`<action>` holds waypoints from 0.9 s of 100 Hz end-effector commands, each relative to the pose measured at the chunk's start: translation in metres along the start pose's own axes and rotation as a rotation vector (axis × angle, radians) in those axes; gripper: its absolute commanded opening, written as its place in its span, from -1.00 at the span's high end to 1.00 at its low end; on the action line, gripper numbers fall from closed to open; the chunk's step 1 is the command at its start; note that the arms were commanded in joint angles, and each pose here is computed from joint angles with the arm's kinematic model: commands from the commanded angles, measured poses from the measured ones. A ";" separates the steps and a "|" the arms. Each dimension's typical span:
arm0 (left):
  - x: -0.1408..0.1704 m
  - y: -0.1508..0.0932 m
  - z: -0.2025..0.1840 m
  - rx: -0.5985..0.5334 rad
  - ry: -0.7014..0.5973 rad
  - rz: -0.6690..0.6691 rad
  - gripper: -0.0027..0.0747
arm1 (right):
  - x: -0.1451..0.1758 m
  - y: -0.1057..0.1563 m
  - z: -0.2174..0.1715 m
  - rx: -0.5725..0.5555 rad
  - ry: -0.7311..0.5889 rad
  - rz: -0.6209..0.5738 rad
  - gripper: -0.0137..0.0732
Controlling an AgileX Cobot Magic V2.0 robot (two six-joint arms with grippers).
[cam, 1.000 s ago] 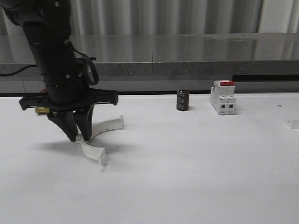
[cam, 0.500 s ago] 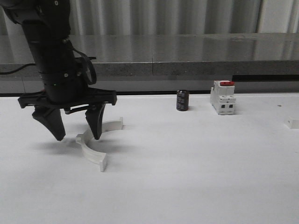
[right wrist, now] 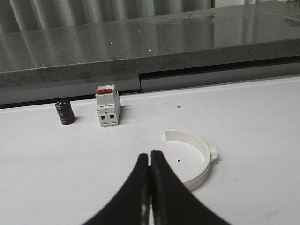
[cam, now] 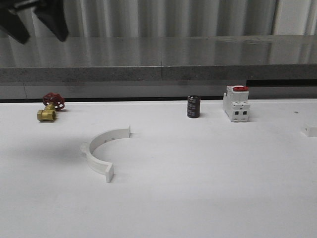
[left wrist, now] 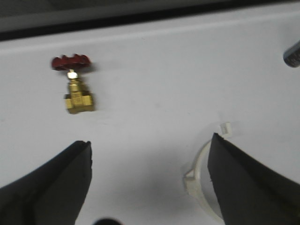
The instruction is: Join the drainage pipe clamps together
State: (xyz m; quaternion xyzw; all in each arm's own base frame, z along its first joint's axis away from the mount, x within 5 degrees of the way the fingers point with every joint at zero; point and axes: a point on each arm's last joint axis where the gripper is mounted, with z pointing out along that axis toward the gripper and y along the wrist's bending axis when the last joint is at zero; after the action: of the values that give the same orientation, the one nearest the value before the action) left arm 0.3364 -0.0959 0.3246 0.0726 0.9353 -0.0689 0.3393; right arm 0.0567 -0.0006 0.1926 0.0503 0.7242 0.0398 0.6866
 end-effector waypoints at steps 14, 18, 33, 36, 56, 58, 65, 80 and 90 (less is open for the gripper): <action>0.024 0.030 -0.072 -0.022 -0.278 -0.068 -0.39 | -0.016 0.002 -0.003 -0.008 -0.125 -0.013 0.84; 0.036 0.030 -0.077 -0.020 -0.291 -0.073 -0.39 | -0.016 0.002 -0.003 -0.008 -0.125 -0.013 0.84; 0.077 0.031 -0.103 -0.007 -0.367 -0.086 -0.39 | -0.016 0.002 -0.003 -0.008 -0.125 -0.013 0.84; 0.085 0.031 -0.107 -0.007 -0.378 -0.086 -0.39 | -0.016 0.002 -0.003 -0.008 -0.125 -0.013 0.84; 0.133 0.032 -0.131 -0.009 -0.445 -0.077 -0.39 | -0.016 0.002 -0.003 -0.008 -0.125 -0.013 0.84; 0.138 0.032 -0.133 -0.009 -0.451 -0.076 -0.39 | -0.016 0.002 -0.003 -0.008 -0.125 -0.013 0.84; 0.151 0.032 -0.138 -0.007 -0.472 -0.075 -0.39 | -0.016 0.002 -0.003 -0.008 -0.125 -0.013 0.84; 0.174 0.033 -0.145 -0.003 -0.509 -0.073 -0.11 | -0.016 0.002 -0.003 -0.008 -0.125 -0.013 0.84; 0.186 0.033 -0.145 -0.002 -0.523 -0.073 0.28 | -0.016 0.002 -0.003 -0.008 -0.125 -0.013 0.84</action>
State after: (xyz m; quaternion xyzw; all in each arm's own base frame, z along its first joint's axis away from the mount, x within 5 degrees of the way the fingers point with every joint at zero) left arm 0.1140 -0.0219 0.3022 0.0222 0.8489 -0.0893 0.5205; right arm 0.0567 -0.0006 0.1926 0.0509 0.7241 0.0404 0.6866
